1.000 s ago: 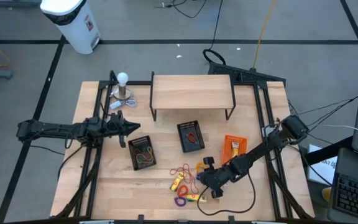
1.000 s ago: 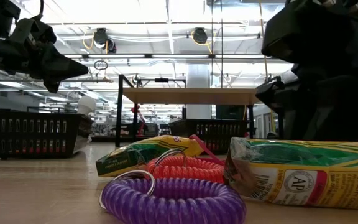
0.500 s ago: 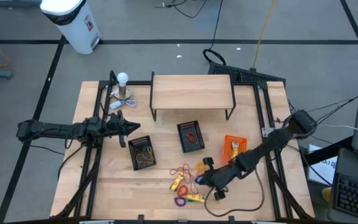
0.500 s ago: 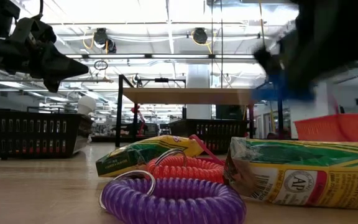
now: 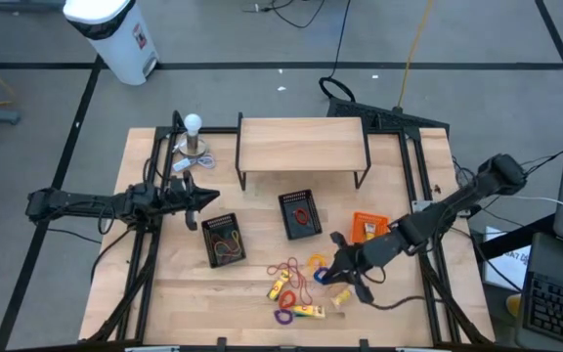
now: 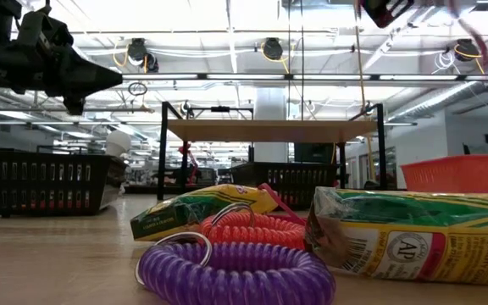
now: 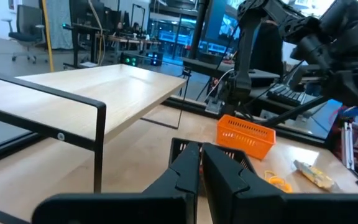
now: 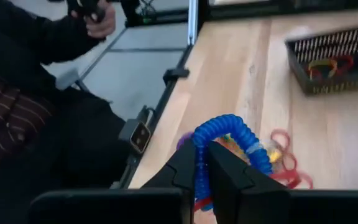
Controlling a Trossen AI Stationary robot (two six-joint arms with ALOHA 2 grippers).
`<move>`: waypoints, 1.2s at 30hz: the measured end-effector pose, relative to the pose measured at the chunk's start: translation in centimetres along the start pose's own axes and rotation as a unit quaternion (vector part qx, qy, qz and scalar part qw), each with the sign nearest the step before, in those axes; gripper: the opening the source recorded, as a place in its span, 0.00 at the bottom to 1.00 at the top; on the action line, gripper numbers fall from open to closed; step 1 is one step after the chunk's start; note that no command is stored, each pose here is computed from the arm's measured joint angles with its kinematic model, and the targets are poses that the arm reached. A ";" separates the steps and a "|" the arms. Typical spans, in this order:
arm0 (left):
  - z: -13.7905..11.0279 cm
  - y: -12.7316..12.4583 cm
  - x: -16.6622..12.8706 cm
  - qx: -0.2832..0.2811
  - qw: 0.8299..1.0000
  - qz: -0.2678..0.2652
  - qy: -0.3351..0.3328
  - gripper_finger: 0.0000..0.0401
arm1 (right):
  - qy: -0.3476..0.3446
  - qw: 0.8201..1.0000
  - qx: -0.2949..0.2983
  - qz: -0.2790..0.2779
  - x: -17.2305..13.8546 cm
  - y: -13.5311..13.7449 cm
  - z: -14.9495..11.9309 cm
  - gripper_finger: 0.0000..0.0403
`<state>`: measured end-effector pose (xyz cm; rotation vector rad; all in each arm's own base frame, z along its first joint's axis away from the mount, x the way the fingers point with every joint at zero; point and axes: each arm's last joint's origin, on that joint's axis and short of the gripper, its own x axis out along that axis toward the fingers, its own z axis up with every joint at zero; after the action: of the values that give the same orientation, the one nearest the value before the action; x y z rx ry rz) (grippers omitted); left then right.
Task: Pick & Place Office Desk Supplies
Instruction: Put the blue spring rubberband into the right black bin
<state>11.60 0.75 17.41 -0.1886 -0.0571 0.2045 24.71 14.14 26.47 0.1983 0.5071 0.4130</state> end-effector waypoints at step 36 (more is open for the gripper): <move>0.5 -0.1 0.0 0.003 1.000 -0.007 -0.023 0.05 | -0.077 0.991 0.104 0.032 -0.2 -4.3 -10.7 0.05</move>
<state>11.57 0.74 17.87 -0.1772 -0.1027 0.1958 20.54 11.03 16.15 0.4455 0.3920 0.4028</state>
